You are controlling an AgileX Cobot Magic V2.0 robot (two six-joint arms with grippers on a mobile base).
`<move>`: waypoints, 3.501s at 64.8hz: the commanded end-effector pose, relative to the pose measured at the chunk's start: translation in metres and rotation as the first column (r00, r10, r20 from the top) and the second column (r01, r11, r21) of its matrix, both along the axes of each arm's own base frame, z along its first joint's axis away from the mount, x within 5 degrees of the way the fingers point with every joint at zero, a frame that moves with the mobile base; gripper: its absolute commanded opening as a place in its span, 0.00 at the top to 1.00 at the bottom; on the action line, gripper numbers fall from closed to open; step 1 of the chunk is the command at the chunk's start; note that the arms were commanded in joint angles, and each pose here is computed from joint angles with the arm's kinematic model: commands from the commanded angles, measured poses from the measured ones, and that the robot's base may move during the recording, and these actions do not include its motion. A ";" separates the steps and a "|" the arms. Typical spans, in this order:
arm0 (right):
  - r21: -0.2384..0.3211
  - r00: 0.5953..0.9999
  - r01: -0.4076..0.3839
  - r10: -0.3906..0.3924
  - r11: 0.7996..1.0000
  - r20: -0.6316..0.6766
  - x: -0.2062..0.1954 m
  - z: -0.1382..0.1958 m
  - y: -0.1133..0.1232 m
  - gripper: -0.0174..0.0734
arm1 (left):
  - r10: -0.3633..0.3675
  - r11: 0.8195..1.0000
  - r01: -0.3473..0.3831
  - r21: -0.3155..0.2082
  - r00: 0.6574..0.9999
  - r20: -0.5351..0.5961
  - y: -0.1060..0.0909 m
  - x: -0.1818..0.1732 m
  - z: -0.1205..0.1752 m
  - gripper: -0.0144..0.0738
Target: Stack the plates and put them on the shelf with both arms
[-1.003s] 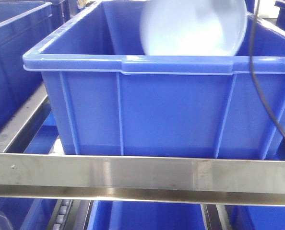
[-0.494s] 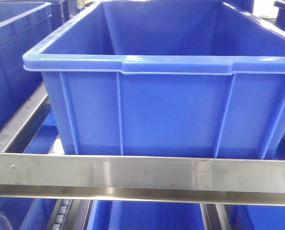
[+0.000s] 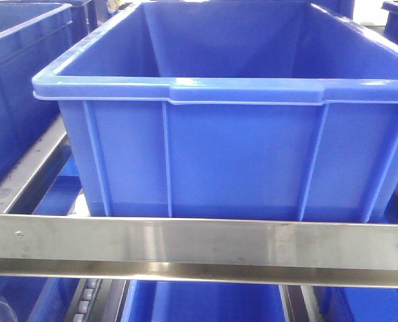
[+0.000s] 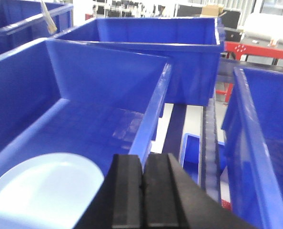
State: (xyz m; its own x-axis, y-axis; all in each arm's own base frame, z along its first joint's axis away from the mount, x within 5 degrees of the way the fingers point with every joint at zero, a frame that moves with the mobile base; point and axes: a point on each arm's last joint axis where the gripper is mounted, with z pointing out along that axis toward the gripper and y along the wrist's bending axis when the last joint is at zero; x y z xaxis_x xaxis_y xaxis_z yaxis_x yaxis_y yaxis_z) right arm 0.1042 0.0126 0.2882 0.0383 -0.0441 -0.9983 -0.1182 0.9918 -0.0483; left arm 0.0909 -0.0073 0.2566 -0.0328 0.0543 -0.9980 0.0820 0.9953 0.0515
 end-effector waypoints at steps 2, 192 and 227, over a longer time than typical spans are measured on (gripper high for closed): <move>0.019 0.995 0.005 -0.007 1.000 0.100 -0.021 0.013 -0.003 0.76 | 0.007 1.000 -0.006 -0.010 0.994 0.107 0.001 0.001 0.017 0.74; 0.047 0.990 0.138 -0.139 0.989 0.031 -0.049 -0.085 -0.014 0.76 | 0.008 1.000 -0.007 -0.007 0.989 0.146 0.003 -0.037 -0.045 0.74; 0.047 0.990 0.138 -0.139 0.989 0.031 -0.049 -0.085 -0.014 0.76 | 0.008 1.000 -0.007 -0.007 0.989 0.146 0.003 -0.037 -0.045 0.74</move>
